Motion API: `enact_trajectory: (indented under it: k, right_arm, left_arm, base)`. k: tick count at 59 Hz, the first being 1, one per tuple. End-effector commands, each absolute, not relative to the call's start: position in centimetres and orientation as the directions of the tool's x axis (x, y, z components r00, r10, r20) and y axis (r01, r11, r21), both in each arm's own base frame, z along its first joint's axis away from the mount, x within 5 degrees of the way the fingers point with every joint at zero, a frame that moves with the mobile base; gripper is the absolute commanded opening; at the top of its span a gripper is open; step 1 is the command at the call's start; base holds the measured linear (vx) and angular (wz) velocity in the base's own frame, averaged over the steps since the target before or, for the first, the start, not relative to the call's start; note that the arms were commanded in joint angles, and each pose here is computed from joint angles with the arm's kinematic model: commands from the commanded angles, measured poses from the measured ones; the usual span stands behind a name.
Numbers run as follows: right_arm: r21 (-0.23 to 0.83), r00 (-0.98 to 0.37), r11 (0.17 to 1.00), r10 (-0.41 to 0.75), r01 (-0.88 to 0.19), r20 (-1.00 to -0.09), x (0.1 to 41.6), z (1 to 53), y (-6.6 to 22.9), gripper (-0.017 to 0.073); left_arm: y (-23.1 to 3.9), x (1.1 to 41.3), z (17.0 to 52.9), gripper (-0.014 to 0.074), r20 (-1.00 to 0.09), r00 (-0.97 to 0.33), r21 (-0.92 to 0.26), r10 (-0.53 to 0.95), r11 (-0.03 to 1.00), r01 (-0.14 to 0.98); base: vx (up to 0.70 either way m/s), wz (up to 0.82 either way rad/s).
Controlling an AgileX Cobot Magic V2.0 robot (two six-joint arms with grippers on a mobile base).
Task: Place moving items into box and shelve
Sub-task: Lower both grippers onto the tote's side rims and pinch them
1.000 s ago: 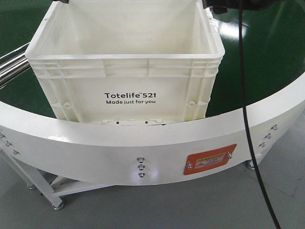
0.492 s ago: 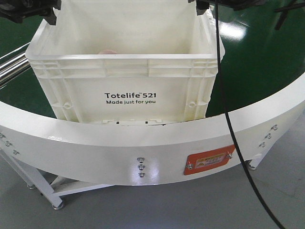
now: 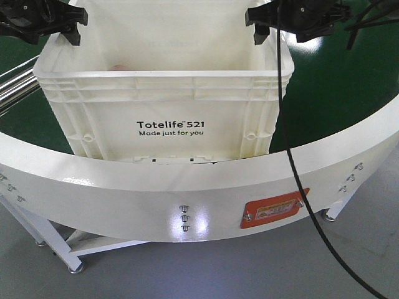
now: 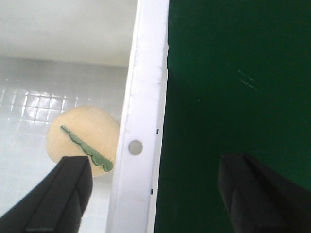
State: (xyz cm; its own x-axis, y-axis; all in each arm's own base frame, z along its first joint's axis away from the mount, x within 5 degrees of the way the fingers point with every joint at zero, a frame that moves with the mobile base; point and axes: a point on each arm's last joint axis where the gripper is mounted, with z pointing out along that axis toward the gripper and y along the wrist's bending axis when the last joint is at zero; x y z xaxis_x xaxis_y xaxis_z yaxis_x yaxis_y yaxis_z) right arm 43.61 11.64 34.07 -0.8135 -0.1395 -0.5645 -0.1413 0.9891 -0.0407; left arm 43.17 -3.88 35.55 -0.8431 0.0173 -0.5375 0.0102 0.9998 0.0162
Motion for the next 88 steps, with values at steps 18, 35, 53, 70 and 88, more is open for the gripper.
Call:
enact_trajectory:
  k: [18, 35, 53, 70, 88]
  right_arm:
    - [-0.049, -0.720, 0.984, -0.158, -0.170, -0.675, 42.9, 37.7, 11.4, 0.0574]
    - [-0.120, -0.693, 0.972, -0.228, -0.201, -0.684, 42.5, 37.8, 12.9, 0.0574]
    - [-0.077, -0.691, 0.986, -0.160, -0.150, -0.705, 42.7, 38.0, 12.9, 0.0574]
    - [-0.067, -0.706, 0.988, -0.144, -0.136, -0.693, 43.0, 37.4, 12.9, 0.0558]
    - [-0.075, -0.721, 0.990, -0.141, -0.123, -0.678, 43.2, 36.8, 12.8, 0.0484]
  left_arm:
    - [-3.9, 42.2, 39.3, 0.0593, -0.658, -0.753, -0.001, 0.002, 1.000, 0.004]
    - [-3.9, 42.3, 39.4, 0.0593, -0.666, -0.746, -0.002, 0.002, 1.000, 0.004]
    - [-3.9, 42.3, 39.4, 0.0593, -0.670, -0.742, -0.003, 0.002, 1.000, 0.005]
    - [-4.1, 42.1, 39.2, 0.0593, -0.646, -0.763, -0.031, -0.009, 0.999, 0.014]
    - [-4.5, 42.0, 39.1, 0.0593, -0.632, -0.775, -0.053, 0.006, 0.997, 0.051]
  base:
    - [0.00, 0.00]
    - [0.00, 0.00]
    - [0.00, 0.00]
    - [0.00, 0.00]
    - [0.00, 0.00]
